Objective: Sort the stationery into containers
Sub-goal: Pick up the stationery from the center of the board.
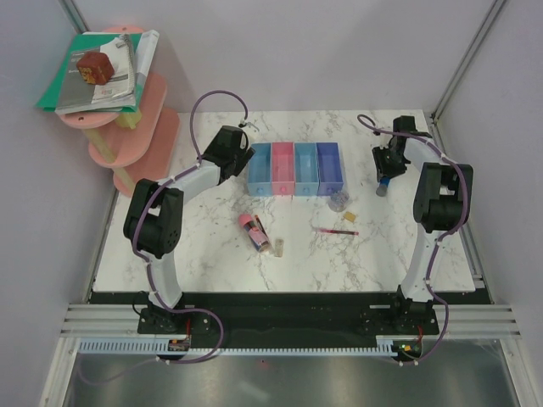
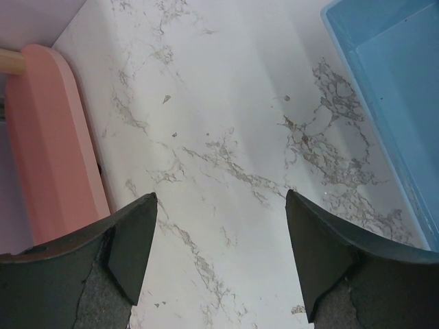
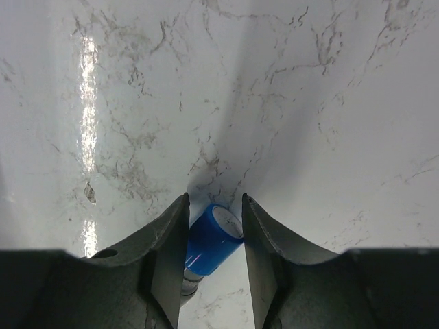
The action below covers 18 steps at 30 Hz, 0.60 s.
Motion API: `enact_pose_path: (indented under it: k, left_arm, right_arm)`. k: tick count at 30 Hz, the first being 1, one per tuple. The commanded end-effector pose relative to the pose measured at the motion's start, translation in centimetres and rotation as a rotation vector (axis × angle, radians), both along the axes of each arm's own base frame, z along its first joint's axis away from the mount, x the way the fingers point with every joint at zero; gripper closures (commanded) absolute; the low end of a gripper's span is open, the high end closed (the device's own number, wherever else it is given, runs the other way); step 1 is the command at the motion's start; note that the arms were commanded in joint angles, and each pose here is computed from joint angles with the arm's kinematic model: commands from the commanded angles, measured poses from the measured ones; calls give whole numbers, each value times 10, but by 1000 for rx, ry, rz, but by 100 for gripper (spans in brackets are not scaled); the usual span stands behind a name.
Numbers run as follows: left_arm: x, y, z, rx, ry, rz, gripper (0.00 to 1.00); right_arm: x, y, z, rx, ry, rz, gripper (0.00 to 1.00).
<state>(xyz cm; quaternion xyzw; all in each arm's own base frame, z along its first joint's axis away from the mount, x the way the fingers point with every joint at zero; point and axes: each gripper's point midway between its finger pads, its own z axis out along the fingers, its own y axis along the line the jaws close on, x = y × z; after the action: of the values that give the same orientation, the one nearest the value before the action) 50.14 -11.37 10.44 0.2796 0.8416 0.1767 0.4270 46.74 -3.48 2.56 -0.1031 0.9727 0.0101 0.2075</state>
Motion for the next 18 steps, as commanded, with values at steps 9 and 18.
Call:
enact_pose_path:
  k: [9, 18]
  left_arm:
    - [3, -5, 26, -17, -57, -24, 17]
    - [1, -7, 26, -27, -53, -31, 17]
  right_arm:
    - [-3, -3, 7, -38, 12, -5, 48]
    - [-21, 10, 11, 38, 28, -44, 34]
